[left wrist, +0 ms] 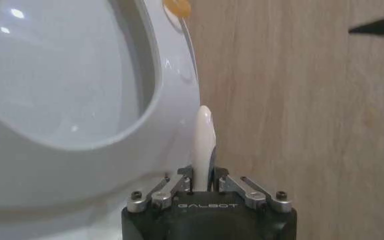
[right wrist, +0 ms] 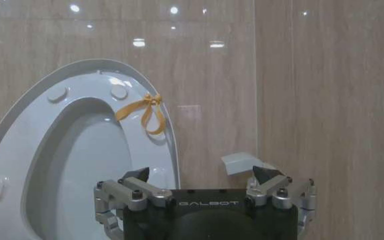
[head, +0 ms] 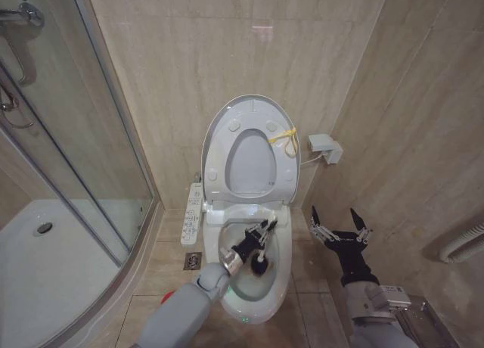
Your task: Open the toilet lid, clean the toilet bowl with a toilet brush, close the toilet lid, and flush.
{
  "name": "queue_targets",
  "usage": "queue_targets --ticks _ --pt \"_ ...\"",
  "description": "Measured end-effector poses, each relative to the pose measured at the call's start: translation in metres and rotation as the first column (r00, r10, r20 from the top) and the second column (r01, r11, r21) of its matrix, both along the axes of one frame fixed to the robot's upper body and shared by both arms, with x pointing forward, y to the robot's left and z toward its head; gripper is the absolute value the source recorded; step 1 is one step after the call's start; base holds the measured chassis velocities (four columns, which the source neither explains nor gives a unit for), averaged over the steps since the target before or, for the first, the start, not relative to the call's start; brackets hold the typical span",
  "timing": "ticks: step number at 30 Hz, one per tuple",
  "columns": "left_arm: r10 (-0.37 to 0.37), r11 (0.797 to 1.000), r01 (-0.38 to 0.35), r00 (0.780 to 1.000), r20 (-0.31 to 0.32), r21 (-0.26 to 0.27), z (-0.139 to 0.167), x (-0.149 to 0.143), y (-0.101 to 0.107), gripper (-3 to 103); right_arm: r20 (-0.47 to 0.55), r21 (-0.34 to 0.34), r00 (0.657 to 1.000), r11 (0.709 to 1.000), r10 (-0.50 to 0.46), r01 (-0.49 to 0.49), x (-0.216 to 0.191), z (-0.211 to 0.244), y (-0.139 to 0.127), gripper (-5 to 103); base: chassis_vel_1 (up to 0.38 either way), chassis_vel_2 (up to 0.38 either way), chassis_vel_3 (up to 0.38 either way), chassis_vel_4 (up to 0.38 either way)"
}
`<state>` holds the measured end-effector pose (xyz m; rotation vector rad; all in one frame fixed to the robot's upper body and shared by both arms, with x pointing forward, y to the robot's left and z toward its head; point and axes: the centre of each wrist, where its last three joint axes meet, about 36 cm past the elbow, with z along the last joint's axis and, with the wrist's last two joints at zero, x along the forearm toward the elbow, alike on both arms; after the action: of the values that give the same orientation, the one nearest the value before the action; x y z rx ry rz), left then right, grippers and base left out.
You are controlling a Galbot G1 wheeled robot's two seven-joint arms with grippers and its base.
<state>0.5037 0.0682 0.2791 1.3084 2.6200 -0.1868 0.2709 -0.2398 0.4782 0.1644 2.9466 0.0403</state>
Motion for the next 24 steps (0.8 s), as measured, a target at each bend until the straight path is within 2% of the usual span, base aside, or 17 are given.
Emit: queue_targets --ticks 3,7,11,15,20,24 --pt "0.002 1.000 -0.002 1.000 -0.016 0.001 -0.006 -0.004 -0.001 19 0.000 0.000 1.000 1.000 0.000 0.000 0.000 0.000 0.000 100 0.000 0.000 0.000 0.000" --pt "0.004 0.999 -0.001 0.999 -0.053 0.040 -0.033 -0.017 0.007 19 0.000 0.000 1.000 1.000 0.000 0.000 0.000 0.000 0.000 100 0.000 0.000 0.000 0.000" --pt "0.008 0.999 -0.006 0.999 -0.042 0.044 -0.031 -0.012 0.011 19 0.000 0.000 1.000 1.000 0.000 0.000 0.000 0.000 0.000 100 0.000 0.000 0.000 0.000" --pt "0.009 1.000 -0.009 1.000 -0.010 0.016 -0.012 -0.005 0.004 19 0.000 0.000 1.000 1.000 0.000 0.000 0.000 0.000 0.000 100 0.000 0.000 0.000 0.000" --pt "-0.003 1.000 0.004 0.999 -0.042 0.026 -0.030 -0.021 -0.002 19 0.000 0.000 1.000 1.000 0.000 0.000 0.000 0.000 0.000 100 0.000 0.000 0.000 0.000" --pt "-0.006 1.000 0.006 0.999 -0.034 0.018 -0.026 -0.021 -0.003 19 0.000 0.000 1.000 1.000 0.000 0.000 0.000 0.000 0.000 100 0.000 0.000 0.000 0.000"
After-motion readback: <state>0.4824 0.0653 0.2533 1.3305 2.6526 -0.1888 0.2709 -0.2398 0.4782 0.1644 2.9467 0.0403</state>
